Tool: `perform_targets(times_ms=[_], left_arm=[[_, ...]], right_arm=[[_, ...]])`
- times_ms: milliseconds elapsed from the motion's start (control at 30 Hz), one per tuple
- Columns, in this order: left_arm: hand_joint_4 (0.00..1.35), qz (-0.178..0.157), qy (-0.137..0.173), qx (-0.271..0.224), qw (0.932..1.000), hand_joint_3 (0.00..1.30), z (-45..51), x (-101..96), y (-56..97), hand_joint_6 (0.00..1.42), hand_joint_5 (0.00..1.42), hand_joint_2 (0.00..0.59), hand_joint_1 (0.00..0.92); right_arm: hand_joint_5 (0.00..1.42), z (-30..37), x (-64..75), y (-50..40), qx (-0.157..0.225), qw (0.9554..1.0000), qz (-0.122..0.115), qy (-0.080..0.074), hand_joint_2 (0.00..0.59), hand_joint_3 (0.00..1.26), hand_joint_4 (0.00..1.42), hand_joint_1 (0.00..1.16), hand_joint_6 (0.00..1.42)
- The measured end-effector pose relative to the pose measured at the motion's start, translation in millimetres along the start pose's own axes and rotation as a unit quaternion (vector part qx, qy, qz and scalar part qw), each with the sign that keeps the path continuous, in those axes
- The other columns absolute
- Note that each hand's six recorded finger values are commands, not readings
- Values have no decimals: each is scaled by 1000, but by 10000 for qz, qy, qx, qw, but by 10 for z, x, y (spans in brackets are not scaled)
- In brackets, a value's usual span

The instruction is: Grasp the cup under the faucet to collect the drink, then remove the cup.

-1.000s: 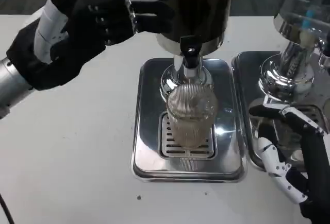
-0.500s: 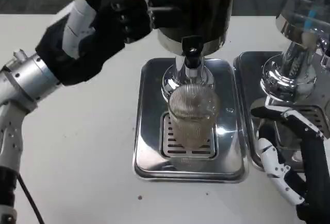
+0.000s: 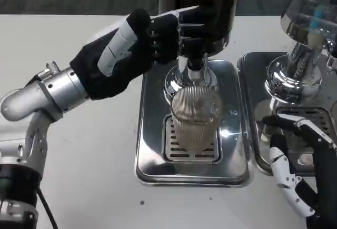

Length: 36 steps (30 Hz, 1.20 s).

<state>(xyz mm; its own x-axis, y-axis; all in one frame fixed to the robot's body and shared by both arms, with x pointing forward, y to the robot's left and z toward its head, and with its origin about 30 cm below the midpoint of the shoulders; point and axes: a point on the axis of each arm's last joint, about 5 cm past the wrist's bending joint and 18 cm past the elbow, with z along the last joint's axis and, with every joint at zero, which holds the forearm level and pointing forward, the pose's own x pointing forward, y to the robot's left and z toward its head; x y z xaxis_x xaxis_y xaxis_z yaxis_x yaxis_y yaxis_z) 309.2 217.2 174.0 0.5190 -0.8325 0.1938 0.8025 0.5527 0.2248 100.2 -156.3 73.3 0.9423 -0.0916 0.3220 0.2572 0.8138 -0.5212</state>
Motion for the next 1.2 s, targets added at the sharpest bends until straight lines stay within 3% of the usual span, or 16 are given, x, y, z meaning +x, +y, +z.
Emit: perform_targets(times_ms=[167, 533, 900, 1200], left_arm=[[201, -153, 81, 226, 9996, 181, 9, 31, 1, 156, 250, 76, 0], [187, -346, 133, 751, 9965, 182, 16, 62, -16, 144, 236, 72, 0], [45, -451, 172, 1503, 9875, 112, 15, 26, -51, 58, 105, 75, 0], [19, -468, 42, 2077, 9771, 99, 20, -8, -109, 51, 71, 73, 0]], right_arm=[[367, 0, -31, 4, 18, 10000, -25, 76, 479, 497, 427, 332, 328], [371, 1, -12, 10, 41, 9999, -82, 55, 478, 497, 429, 331, 323], [372, -1, 8, 10, 47, 9999, -88, 25, 478, 497, 429, 331, 323], [368, -13, 34, 19, 56, 10000, -74, 4, 478, 497, 429, 331, 323]])
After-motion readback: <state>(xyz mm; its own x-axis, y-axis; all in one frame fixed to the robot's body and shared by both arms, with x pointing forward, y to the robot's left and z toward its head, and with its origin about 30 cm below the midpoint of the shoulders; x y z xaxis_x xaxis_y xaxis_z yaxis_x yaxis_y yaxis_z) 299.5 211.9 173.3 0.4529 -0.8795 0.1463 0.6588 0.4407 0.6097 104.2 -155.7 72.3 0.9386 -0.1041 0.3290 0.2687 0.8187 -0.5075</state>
